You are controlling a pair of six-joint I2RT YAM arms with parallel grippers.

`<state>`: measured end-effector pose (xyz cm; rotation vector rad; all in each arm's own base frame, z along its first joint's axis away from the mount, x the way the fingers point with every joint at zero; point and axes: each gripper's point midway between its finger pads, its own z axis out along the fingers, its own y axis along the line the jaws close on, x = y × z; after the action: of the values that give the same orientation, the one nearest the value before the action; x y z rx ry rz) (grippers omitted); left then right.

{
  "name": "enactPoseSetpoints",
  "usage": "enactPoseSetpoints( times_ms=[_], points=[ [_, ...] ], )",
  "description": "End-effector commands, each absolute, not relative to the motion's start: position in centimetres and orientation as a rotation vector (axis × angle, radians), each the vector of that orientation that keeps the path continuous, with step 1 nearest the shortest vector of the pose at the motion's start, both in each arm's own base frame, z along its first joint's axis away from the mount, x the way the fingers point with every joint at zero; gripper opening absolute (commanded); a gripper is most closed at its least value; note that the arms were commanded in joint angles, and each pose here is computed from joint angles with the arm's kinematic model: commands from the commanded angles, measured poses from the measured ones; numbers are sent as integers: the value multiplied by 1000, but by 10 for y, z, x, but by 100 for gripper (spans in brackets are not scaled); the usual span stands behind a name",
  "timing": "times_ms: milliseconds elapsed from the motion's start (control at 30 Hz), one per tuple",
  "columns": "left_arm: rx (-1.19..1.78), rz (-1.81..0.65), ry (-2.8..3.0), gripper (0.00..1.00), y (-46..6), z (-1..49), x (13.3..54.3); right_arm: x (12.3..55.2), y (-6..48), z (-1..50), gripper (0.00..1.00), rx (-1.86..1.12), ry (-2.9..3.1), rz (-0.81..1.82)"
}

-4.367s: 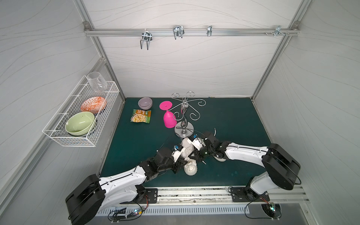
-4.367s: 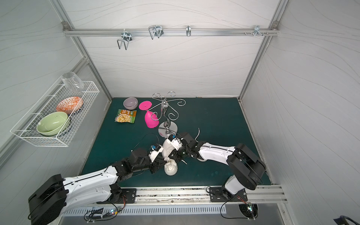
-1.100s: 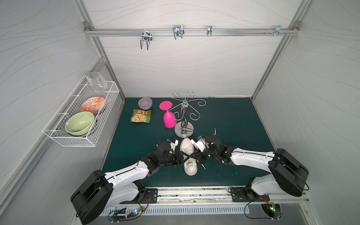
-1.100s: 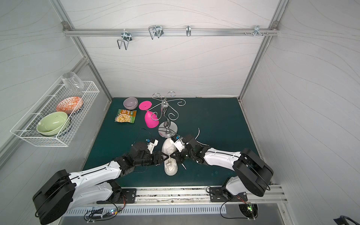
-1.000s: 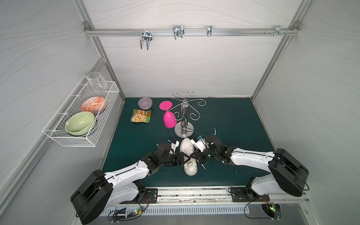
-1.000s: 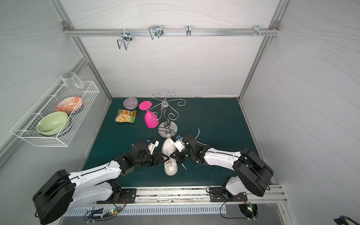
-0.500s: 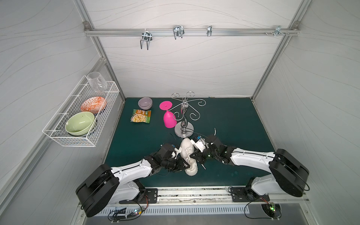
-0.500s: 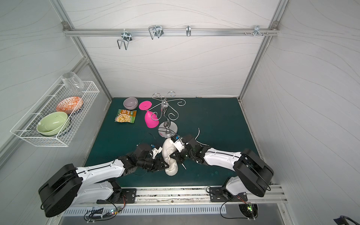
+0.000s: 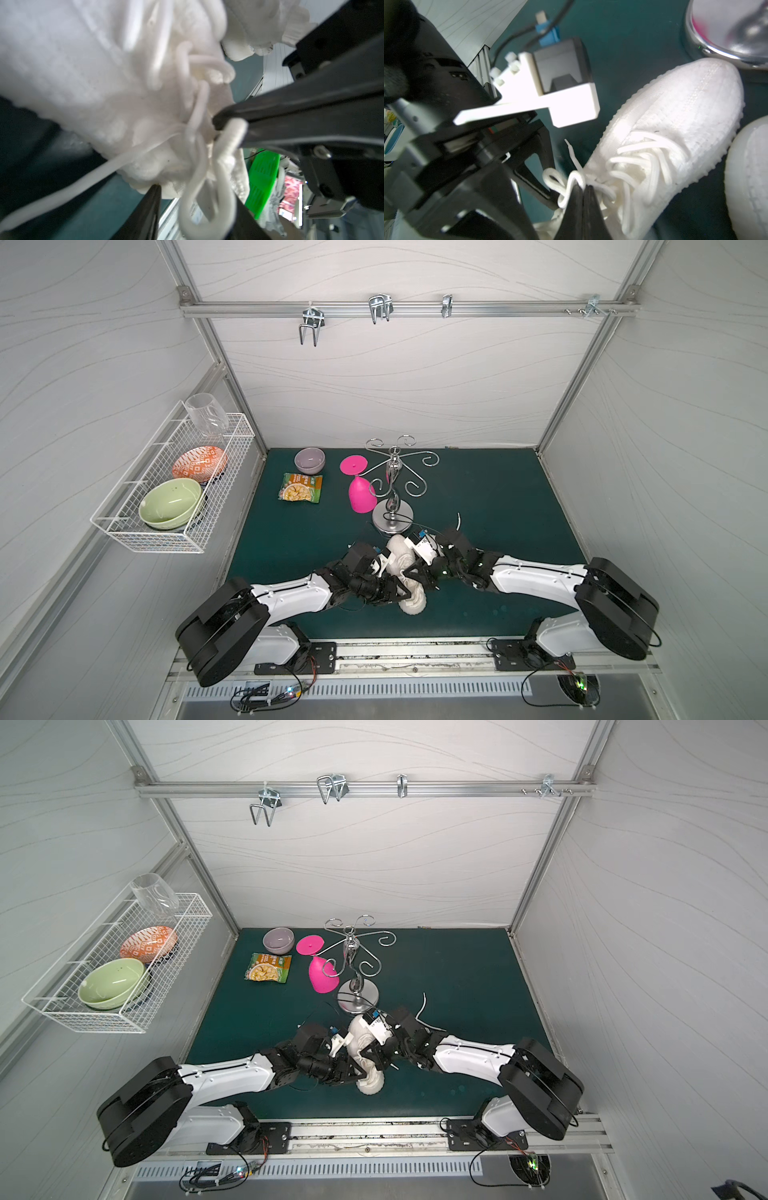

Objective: Tie the shoes
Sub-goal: Cross the shoelace with the shoelace.

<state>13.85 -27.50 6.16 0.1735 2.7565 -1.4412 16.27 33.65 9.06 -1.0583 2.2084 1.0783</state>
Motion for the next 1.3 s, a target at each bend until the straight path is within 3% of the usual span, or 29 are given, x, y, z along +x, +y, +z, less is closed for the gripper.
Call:
enactPoseSetpoints(
  times_ms=[0,200,833,933,1167,1267],
  points=[
    [106,-1199,2878,66,-248,32,131,157,327,77,0,-1086,2241,1028],
    [86,-1183,2787,80,-243,58,140,157,324,78,0,-1086,2234,1020],
    [-233,-1335,2568,82,-245,89,190,155,322,78,0,-1068,2232,1023],
    [-221,-1355,2587,75,-249,86,190,156,321,78,0,-1063,2232,1022],
    [-170,-1468,2641,45,-263,81,179,161,320,90,0,-1031,2206,1008],
    [-158,-1510,2657,39,-268,80,177,161,321,95,0,-1031,2198,1004]
  ],
)
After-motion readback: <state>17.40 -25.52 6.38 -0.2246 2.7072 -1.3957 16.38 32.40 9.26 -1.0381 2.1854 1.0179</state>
